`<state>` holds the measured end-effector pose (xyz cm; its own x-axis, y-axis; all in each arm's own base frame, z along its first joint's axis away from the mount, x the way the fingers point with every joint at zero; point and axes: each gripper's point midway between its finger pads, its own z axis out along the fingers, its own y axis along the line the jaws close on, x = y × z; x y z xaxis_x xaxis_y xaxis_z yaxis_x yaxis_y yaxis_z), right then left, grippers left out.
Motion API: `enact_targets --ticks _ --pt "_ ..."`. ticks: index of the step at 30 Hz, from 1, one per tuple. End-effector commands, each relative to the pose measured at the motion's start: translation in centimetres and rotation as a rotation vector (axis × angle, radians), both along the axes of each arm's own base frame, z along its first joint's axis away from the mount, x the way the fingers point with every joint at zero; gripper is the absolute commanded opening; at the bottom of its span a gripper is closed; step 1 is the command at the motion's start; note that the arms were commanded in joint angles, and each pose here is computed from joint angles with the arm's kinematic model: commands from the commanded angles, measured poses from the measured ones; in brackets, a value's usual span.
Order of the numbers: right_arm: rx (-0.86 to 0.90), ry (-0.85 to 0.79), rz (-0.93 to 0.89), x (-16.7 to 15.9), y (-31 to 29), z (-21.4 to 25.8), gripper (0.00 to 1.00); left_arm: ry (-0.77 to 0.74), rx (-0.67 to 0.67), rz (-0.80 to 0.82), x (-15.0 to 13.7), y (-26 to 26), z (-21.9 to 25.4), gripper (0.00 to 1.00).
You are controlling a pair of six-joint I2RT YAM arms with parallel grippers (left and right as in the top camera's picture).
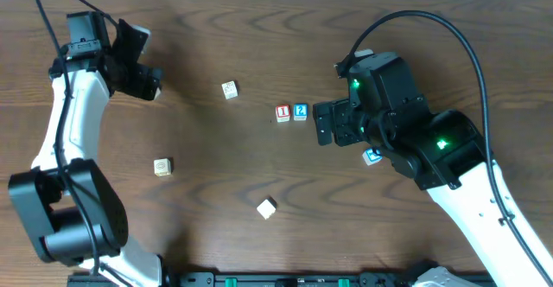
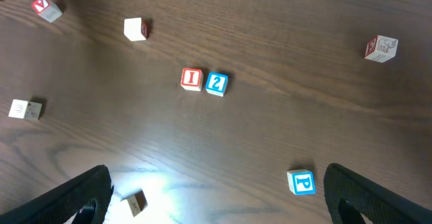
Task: Spell out Ai2
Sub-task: 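Reach the left gripper to the red A block and grasp it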
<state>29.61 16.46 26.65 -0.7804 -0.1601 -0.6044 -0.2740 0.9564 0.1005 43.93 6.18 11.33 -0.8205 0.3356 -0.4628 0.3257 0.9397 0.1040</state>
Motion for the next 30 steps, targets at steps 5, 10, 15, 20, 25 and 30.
enact_targets --ticks 5,10,15,20,25,30 --pt "0.007 -0.015 -0.031 0.2 -0.5 0.5 0.99 -0.032 -0.021 -0.055 0.9 -0.7 0.7 0.95" --pt "0.019 -0.009 -0.048 0.2 -0.5 0.5 0.99 -0.05 -0.002 -0.084 1.9 -0.5 -0.3 0.95" --pt "0.024 -0.007 -0.054 0.2 -0.5 0.5 0.99 0.003 0.07 -0.121 1.9 0.5 -2.7 0.95" --pt "0.032 -0.003 -0.065 0.2 -0.5 0.5 0.99 0.037 0.084 -0.133 2.2 0.9 -5.0 0.95" --pt "0.039 -0.002 -0.074 0.3 -0.5 0.5 0.99 0.08 0.084 -0.136 2.0 1.0 -7.1 0.95" --pt "0.049 -0.01 -0.08 0.4 -0.4 0.7 0.99 0.101 0.078 -0.137 1.9 1.0 -8.2 0.95"
